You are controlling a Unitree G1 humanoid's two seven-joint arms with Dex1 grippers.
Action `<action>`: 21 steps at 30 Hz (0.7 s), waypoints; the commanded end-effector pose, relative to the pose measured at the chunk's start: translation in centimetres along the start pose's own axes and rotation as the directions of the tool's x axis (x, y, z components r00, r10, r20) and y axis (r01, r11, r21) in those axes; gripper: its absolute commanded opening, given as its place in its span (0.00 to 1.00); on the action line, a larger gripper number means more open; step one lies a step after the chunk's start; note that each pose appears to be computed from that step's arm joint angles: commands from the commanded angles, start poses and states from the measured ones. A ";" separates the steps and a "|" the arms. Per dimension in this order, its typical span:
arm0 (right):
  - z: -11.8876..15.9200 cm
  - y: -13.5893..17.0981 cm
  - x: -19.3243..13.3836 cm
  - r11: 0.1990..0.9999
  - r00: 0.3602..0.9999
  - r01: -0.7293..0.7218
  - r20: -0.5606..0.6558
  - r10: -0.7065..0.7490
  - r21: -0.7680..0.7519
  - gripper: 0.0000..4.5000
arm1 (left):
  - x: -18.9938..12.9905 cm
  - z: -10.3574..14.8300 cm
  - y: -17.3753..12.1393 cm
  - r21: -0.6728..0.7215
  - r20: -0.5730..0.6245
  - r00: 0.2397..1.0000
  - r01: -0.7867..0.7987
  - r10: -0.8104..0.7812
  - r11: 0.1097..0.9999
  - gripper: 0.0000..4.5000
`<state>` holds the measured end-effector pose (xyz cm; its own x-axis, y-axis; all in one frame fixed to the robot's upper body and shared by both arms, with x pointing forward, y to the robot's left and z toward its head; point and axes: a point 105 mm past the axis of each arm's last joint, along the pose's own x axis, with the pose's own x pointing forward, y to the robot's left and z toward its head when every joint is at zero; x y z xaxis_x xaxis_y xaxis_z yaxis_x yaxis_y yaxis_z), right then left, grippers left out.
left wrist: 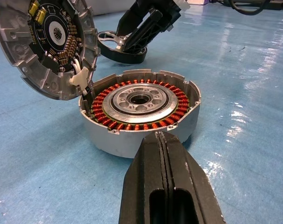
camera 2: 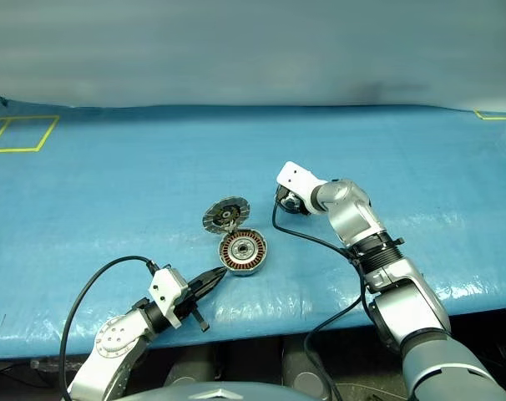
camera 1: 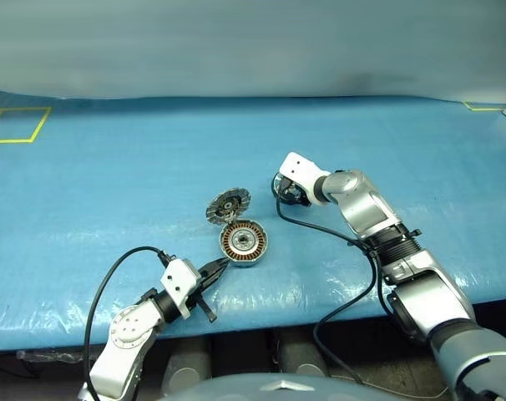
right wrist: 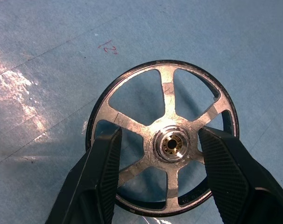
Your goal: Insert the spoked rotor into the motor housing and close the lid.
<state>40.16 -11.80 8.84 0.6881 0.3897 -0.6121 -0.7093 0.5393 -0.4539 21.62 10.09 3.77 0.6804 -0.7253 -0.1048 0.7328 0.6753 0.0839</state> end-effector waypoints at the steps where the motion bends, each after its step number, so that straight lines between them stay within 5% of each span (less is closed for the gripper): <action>1: 0.5 -0.6 -0.1 1.000 0.999 0.022 0.024 -0.023 0.017 0.47 | 0.0 0.5 0.1 0.018 0.026 1.000 -0.008 0.008 1.000 0.00; 3: 0.6 -0.6 -0.1 0.999 0.999 0.022 0.031 -0.023 0.023 0.40 | 0.0 0.4 0.1 0.021 0.026 1.000 -0.011 0.010 1.000 0.00; 21: 3.5 1.4 -5.7 0.998 0.978 0.034 0.209 -0.021 -0.061 0.40 | -0.1 0.1 1.4 0.063 0.054 0.994 -0.098 0.095 0.993 0.00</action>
<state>36.31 -10.78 11.94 0.7012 0.5006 -0.5077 -0.7128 0.5095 -0.4821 22.20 10.88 3.26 0.7319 -0.6763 -0.0836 0.6811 0.7219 0.1226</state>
